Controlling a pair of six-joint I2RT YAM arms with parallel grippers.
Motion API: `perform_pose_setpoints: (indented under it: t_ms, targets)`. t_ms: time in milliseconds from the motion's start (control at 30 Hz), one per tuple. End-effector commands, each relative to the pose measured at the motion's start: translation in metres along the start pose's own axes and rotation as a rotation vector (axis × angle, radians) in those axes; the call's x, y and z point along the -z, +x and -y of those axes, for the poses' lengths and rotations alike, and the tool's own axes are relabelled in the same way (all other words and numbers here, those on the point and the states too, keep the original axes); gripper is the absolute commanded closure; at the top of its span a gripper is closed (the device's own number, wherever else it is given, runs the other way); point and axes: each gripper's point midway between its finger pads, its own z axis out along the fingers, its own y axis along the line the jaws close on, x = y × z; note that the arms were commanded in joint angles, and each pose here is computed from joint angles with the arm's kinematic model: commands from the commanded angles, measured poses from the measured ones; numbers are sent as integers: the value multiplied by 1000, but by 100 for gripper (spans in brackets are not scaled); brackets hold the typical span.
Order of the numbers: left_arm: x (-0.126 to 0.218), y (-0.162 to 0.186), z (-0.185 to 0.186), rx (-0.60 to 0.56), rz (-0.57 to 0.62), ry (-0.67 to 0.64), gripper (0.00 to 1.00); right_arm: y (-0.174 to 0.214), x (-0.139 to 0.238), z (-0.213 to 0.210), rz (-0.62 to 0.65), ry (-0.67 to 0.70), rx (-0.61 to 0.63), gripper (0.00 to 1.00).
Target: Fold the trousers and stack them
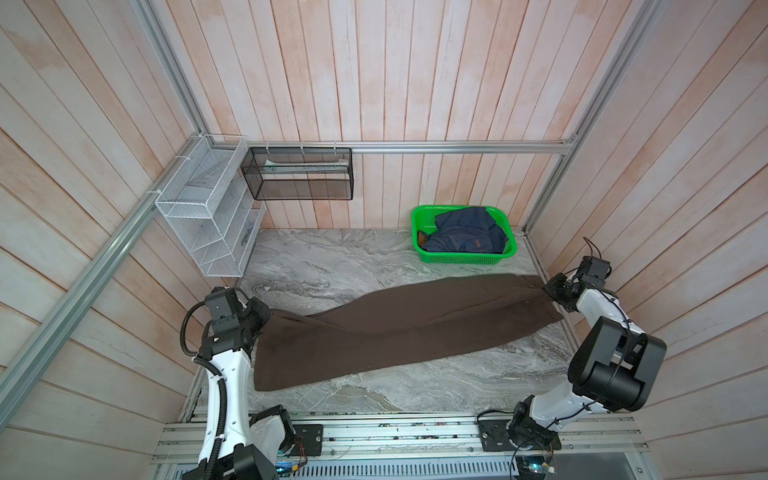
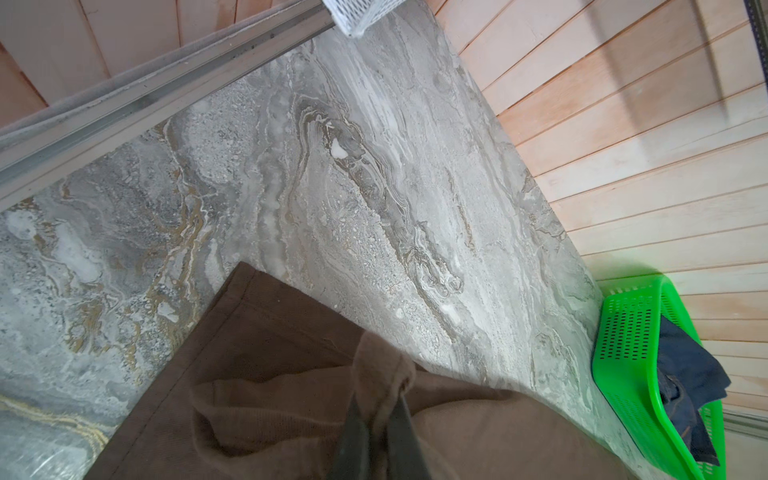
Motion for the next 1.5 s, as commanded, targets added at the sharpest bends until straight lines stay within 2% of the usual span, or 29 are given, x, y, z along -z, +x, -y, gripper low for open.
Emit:
perform_pose_setpoints:
  t_ms: [0, 400, 667, 833, 1133, 1467]
  targets:
    - [7, 0, -7, 25, 36, -26, 100, -19, 10, 13, 93, 55, 23, 100]
    - [65, -31, 21, 4, 161, 17, 100, -33, 26, 24, 134, 53, -36, 100]
    - [56, -2, -16, 17, 121, -95, 100, -26, 23, 51, 140, 97, -93, 100]
    - [52, -6, -30, 35, 144, -164, 100, -18, 20, 62, 137, 134, -103, 100]
    - [41, 1, -33, 34, 108, -184, 100, 4, 13, 82, 122, 205, -87, 100]
    - [42, 13, -17, -24, 89, -172, 100, 6, 26, 93, 167, 262, -69, 100]
